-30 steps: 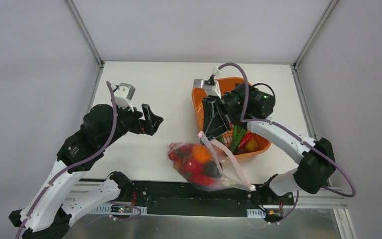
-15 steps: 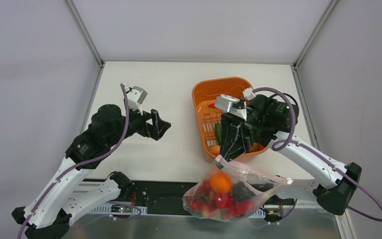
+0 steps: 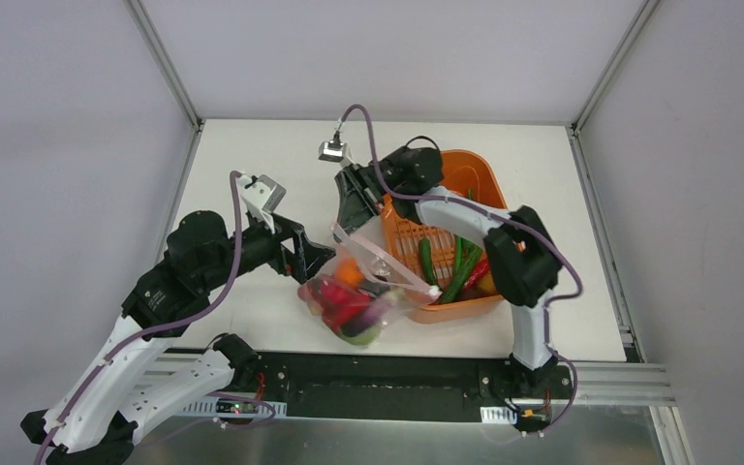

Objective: Place the food in the zip-top bag and seal the zipper
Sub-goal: Adjust the zipper food storage bag at the center of the board.

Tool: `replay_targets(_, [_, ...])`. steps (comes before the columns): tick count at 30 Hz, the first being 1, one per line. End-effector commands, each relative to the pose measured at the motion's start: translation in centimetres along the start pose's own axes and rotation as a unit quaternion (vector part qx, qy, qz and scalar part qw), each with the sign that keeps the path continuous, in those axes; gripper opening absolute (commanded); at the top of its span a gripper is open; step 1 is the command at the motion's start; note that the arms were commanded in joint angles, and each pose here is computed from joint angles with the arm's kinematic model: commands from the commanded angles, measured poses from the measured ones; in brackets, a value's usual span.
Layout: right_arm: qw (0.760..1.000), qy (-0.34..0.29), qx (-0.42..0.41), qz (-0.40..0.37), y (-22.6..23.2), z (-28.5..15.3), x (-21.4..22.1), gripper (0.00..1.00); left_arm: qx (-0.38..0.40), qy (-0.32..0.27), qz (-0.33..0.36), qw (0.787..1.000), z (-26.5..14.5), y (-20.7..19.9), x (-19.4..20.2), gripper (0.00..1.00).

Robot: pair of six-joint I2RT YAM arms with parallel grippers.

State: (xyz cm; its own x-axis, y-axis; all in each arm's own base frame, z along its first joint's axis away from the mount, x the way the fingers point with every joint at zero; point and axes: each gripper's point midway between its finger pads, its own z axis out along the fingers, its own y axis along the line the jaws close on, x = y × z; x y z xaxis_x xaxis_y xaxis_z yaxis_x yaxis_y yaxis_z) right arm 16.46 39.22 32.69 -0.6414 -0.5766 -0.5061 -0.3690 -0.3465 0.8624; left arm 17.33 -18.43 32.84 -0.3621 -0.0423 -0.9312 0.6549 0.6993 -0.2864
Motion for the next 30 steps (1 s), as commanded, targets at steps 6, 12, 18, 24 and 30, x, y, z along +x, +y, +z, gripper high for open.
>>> replay_targets(6, [0.997,0.017,0.045,-0.055,-0.6,-2.8,-2.3,0.00,-0.108,-0.038,-0.029,0.993,-1.9,3.2,-2.0,0.98])
replay_targets(12, [0.998,0.012,0.048,-0.041,-1.1,-3.3,-2.4,0.00,-0.078,-0.044,-0.113,0.990,-0.8,1.3,-3.7,0.92])
replay_targets(18, [0.998,0.005,0.052,-0.026,-1.6,-4.0,-2.4,0.00,-0.034,-0.035,-0.201,0.978,1.1,-1.6,-4.2,0.88])
replay_targets(24, [0.998,0.001,0.055,-0.026,-1.7,-4.4,-2.3,0.00,-0.089,-0.006,-0.198,0.976,2.7,-2.5,-4.3,0.89])
replay_targets(30, [0.998,-0.003,0.057,-0.023,-1.9,-4.8,-2.4,0.00,-0.135,0.020,-0.180,0.974,4.2,-2.4,-3.7,0.89])
